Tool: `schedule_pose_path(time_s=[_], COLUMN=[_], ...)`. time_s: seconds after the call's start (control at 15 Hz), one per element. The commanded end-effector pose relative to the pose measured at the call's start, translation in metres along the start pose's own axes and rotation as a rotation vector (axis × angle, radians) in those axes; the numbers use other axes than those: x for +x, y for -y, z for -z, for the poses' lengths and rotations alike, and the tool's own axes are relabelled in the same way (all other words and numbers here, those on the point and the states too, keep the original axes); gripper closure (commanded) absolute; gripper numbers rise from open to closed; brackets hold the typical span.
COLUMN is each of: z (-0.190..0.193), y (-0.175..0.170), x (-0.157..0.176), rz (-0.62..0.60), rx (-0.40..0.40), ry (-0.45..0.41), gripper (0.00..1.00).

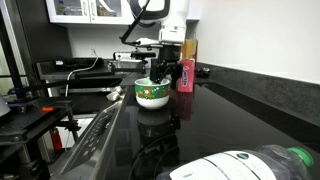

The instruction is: Move the green-white mug to the right

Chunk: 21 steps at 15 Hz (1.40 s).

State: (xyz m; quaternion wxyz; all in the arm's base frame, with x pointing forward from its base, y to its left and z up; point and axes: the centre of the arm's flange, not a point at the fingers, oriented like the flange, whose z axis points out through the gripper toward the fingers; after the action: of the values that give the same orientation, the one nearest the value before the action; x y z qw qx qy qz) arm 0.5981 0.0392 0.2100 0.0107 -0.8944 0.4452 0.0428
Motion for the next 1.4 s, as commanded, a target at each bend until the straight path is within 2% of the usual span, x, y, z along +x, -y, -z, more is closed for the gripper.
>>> schedule_pose_path(time_s=[0.0, 0.4, 0.53, 1.0, 1.33], z=[-0.006, -0.005, -0.003, 0.007, 0.023], y=[0.012, 0.017, 0.015, -0.005, -0.032], x=[0.009, 0.012, 0.013, 0.031, 0.069], rz=[-0.023, -0.016, -0.017, -0.064, -0.148], rx=[-0.026, -0.079, -0.096, -0.103, -0.074], ry=[0.019, 0.009, 0.023, 0.037, 0.0], gripper=[0.4, 0.87, 1.0, 0.97, 0.97])
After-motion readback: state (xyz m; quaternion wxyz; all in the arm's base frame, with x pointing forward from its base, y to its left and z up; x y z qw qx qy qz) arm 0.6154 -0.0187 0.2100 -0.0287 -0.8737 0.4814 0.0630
